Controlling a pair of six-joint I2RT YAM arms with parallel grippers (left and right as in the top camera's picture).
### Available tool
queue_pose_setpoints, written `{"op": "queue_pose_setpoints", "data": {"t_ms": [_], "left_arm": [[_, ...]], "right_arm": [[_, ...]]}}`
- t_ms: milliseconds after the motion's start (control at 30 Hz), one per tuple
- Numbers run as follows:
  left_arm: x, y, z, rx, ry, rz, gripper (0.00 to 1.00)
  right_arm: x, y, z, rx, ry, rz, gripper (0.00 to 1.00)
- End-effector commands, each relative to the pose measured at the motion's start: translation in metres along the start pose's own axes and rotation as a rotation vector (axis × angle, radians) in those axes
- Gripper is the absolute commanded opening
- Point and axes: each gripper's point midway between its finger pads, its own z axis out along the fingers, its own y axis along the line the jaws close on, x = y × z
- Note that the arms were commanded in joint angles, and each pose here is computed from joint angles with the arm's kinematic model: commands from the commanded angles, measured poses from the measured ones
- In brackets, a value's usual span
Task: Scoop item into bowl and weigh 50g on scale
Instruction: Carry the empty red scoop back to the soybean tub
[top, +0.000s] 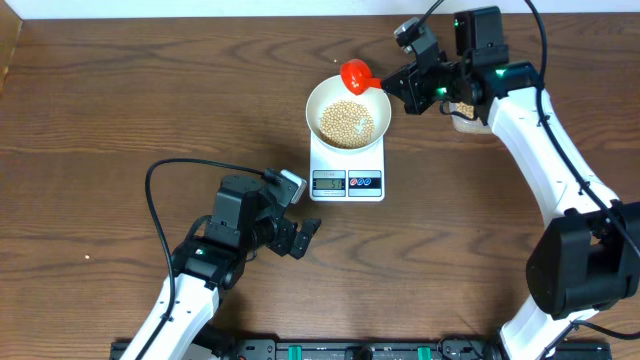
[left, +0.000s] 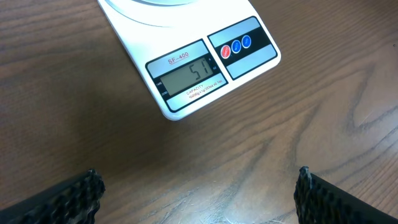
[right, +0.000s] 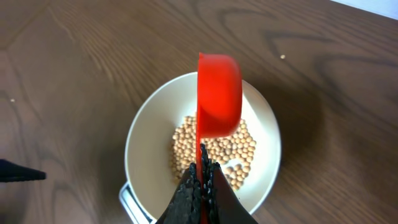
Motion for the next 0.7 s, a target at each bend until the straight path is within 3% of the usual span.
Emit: {"op": "queue_pose_setpoints", "data": {"t_ms": [0,667], "left_arm": [[0.0,0.0,0.0,0.0,-0.001,-0.01,1.0],[0.0,0.0,0.0,0.0,-0.001,-0.01,1.0]], "right_arm": [[-0.023,0.011,-0.022,-0.047,-0.075,-0.001,0.01],[-0.031,0.003,-0.041,-0.119,-0.136,0.063,0.01]]}}
